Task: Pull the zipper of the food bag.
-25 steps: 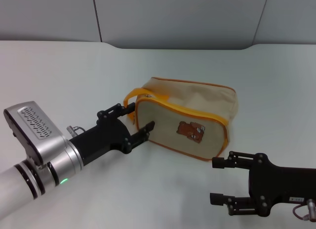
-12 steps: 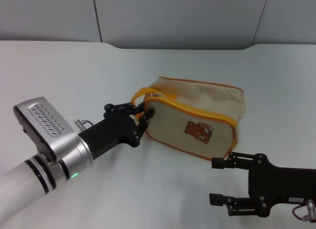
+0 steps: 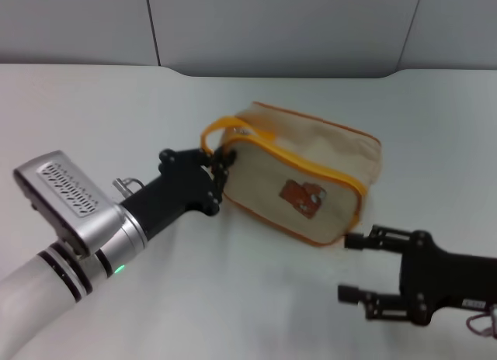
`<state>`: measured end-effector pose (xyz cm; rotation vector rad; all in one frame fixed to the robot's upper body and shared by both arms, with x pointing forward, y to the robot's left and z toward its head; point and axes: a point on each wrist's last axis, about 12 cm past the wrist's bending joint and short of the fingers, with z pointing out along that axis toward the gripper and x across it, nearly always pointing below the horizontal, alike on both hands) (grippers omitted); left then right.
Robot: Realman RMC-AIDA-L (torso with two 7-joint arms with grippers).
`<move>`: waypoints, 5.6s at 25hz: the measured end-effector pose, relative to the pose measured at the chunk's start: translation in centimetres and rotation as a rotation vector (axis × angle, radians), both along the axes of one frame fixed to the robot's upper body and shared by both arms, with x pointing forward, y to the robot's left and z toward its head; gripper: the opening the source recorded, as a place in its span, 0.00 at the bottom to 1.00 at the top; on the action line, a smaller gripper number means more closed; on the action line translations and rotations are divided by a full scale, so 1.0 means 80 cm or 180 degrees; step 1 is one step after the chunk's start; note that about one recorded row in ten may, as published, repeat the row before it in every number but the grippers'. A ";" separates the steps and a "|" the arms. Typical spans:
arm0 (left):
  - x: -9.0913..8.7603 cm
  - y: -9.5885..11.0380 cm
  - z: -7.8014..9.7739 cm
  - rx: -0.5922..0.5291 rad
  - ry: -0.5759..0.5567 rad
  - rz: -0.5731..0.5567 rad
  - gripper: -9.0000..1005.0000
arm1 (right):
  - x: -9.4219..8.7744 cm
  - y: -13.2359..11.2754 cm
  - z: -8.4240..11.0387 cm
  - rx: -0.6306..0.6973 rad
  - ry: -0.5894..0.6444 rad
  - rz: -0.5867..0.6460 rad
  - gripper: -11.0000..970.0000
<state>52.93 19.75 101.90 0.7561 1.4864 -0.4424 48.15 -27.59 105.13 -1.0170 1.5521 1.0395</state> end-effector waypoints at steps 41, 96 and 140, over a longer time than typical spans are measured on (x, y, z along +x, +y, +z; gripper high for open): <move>0.008 0.020 0.050 0.0114 -0.1317 -0.0258 0.05 | 0.087 0.135 -0.002 -0.0428 -0.2249 -0.1283 0.78; 0.003 0.022 0.044 0.0113 -0.1231 -0.0236 0.05 | -0.001 0.073 -0.063 -0.1001 -0.2221 -0.1889 0.02; -0.112 0.117 0.037 -0.0509 0.0702 -0.1771 0.80 | -0.003 0.017 0.012 -0.0007 -0.0283 0.0658 0.81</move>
